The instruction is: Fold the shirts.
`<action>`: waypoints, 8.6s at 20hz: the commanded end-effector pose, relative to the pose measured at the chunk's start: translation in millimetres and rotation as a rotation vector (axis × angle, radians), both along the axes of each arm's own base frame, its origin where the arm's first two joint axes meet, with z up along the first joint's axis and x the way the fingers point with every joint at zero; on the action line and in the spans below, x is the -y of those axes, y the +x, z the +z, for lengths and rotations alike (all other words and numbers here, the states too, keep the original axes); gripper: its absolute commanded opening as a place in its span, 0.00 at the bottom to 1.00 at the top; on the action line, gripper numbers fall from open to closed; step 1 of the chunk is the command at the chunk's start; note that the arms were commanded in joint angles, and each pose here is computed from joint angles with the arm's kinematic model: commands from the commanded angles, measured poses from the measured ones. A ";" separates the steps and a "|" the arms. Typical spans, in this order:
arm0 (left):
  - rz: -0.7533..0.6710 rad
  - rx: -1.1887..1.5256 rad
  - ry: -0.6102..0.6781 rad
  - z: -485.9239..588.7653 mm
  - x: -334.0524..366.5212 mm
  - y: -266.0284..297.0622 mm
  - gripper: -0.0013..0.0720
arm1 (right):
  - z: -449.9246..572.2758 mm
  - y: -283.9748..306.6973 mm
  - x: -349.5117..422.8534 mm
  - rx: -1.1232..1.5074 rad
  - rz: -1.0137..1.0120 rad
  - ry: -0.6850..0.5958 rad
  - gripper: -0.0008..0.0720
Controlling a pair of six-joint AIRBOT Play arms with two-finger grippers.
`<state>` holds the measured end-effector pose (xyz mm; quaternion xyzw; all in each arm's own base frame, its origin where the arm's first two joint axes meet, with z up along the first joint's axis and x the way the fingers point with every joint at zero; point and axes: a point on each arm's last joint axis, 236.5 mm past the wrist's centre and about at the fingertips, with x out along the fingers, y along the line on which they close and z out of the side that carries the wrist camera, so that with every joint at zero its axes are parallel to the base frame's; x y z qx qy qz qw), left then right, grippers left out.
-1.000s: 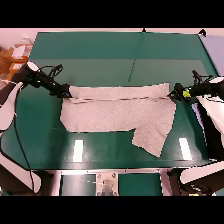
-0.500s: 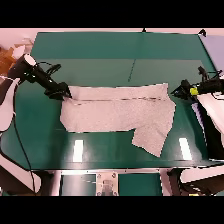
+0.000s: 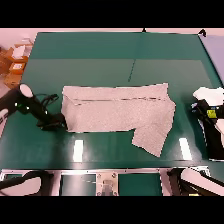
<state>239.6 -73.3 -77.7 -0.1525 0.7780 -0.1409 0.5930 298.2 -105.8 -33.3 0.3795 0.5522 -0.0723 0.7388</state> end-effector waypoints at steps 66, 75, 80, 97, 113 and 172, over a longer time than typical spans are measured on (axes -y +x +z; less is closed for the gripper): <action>1.003 0.476 -0.252 8.4 39.6 25.8 0.95 | -69.3 -57.5 -133.7 -0.136 -0.011 0.361 0.49; 1.053 0.530 -0.179 -10.7 33.6 40.9 0.21 | -65.6 -62.9 -140.5 -0.152 0.010 0.391 0.49; 0.976 0.448 -0.188 -17.9 50.5 23.0 0.05 | -61.7 -68.1 -146.5 -0.168 0.030 0.419 0.49; 0.841 0.430 -0.200 1.8 55.6 10.0 0.05 | -64.2 -112.0 -136.6 -0.309 0.051 0.310 0.03; 0.624 0.678 0.000 82.4 -7.7 24.3 0.05 | 58.4 -38.5 -111.8 -0.072 0.080 0.231 0.03; -0.024 0.560 -0.404 2.4 357.9 177.8 0.05 | 163.4 96.0 -144.3 0.251 0.693 0.190 0.03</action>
